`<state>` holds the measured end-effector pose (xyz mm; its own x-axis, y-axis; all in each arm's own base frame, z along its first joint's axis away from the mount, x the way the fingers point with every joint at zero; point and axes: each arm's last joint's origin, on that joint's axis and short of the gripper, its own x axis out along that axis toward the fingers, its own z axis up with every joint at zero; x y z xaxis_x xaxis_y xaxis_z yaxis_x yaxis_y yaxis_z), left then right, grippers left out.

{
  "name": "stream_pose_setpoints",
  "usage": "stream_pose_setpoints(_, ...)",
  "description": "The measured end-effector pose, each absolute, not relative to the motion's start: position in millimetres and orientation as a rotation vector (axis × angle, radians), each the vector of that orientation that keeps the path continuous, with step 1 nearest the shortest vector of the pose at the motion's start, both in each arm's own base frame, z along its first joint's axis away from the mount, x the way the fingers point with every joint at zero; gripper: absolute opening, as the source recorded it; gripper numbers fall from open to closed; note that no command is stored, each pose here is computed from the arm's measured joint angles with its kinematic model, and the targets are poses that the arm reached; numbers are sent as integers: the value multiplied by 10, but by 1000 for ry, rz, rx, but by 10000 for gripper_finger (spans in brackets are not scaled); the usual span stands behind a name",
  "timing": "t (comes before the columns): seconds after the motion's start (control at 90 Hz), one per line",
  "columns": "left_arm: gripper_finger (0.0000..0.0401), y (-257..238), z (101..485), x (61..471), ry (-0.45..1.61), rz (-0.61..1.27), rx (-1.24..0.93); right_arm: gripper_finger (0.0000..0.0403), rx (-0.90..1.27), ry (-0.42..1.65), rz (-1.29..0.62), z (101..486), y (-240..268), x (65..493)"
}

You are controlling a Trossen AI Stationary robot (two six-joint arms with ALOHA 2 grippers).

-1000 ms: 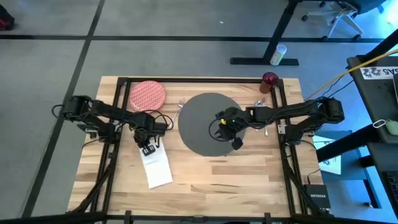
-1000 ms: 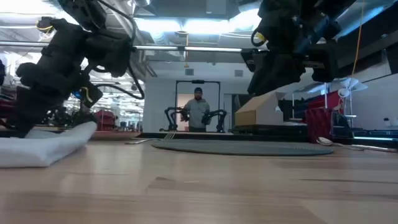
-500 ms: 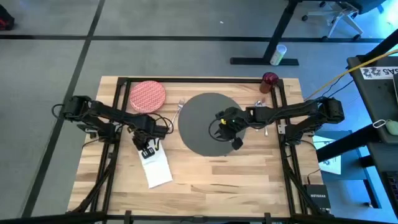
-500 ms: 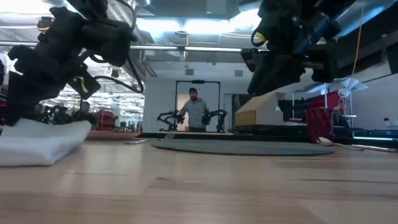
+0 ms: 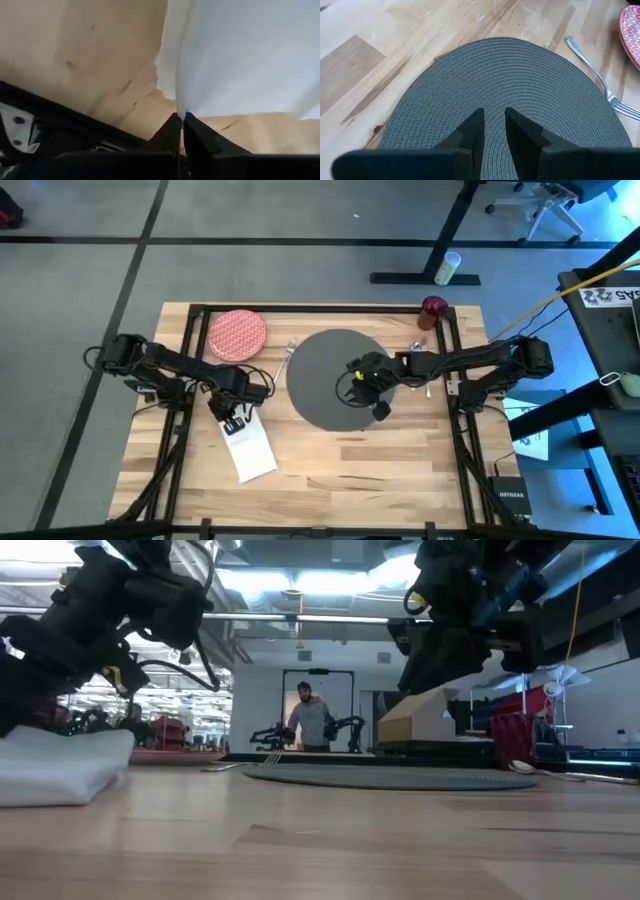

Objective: Set table place
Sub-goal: Fold the white table napkin

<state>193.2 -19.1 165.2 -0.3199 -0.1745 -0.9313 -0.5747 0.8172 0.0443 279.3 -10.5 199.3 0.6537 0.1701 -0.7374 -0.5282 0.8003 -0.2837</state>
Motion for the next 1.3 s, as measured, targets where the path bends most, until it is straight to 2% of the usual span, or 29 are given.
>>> stream_pose_setpoints(1.3,0,-295,1661,1899,1921,483,-618,65,-514,764,418,1991,-104,2791)
